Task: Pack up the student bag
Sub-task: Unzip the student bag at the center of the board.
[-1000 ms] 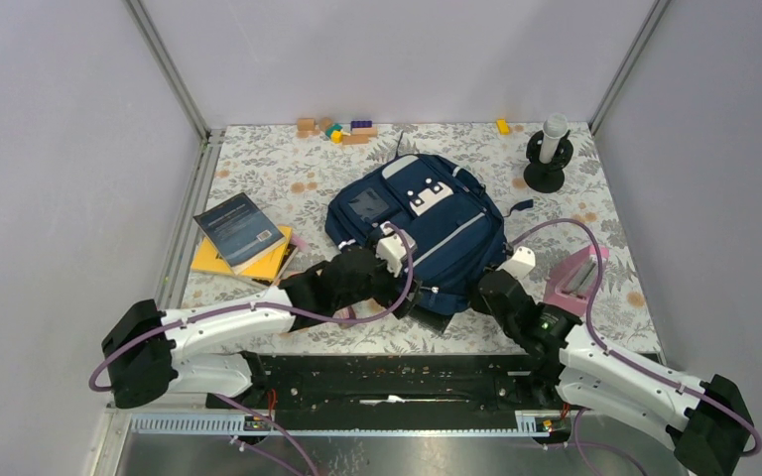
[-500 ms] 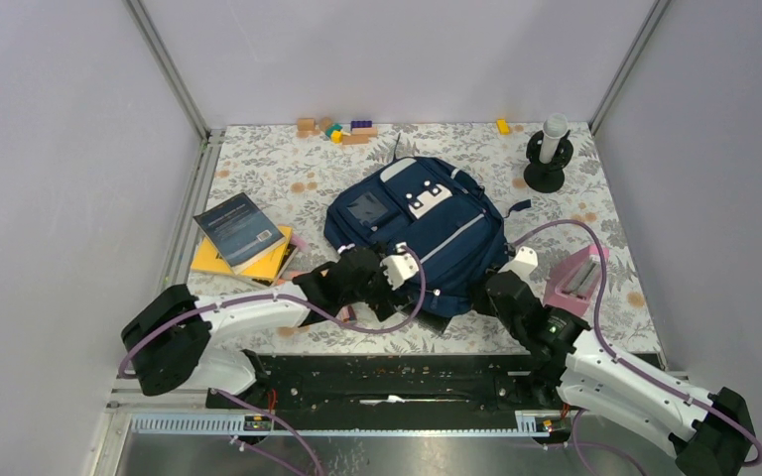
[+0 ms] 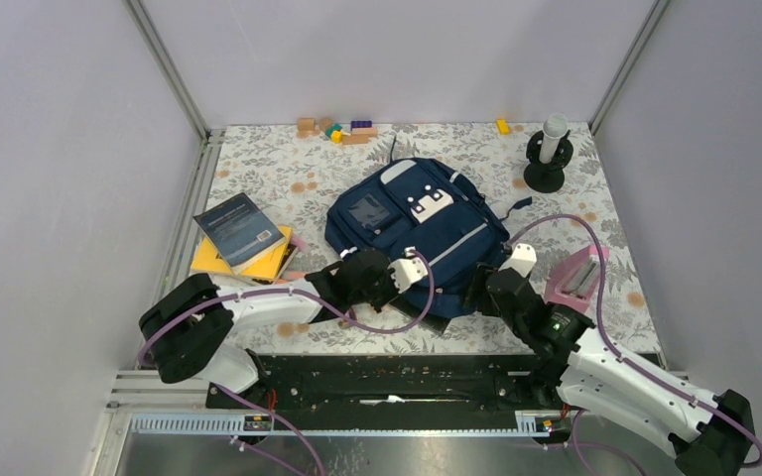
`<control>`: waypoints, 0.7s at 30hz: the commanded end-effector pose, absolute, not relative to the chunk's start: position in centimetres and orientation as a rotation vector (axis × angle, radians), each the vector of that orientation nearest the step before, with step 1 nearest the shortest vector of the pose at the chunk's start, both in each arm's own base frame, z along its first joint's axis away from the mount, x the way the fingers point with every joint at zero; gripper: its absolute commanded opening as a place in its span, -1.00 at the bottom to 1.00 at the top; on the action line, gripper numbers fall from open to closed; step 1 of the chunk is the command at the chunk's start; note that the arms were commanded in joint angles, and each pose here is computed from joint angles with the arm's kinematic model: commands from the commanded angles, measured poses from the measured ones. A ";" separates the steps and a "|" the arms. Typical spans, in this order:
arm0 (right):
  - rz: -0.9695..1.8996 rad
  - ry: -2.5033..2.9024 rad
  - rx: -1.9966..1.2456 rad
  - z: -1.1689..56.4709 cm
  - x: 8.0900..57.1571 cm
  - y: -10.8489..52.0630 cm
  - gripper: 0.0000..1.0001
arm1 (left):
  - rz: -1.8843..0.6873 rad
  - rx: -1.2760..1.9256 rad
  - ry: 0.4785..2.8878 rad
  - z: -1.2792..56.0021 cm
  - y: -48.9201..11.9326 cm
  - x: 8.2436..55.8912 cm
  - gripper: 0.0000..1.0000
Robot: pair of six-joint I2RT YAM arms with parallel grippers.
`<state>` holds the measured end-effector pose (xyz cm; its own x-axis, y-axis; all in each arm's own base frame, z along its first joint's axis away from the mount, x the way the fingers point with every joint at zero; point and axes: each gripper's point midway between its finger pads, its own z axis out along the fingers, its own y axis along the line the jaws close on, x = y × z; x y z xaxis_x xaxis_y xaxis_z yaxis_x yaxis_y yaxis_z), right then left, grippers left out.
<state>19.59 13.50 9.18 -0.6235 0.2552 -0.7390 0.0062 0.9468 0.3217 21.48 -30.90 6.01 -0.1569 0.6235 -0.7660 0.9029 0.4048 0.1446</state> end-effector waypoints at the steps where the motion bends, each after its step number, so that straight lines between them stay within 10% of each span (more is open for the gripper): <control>1: 0.329 2.184 0.079 13.3 19.9 13.2 0.63 | -0.504 1.194 1.788 8.7 -32.5 22.7 -1.00; 21: 0.668 2.318 -0.209 14.5 16.3 21.6 0.15 | -0.503 1.106 1.779 9.3 -31.8 22.9 -1.00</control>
<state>16.49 19.50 13.25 -0.7518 0.0207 -0.6591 -0.2793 0.8955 0.3466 21.56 -30.99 6.04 -0.1794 0.5642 -0.8059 0.8838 0.4523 0.1199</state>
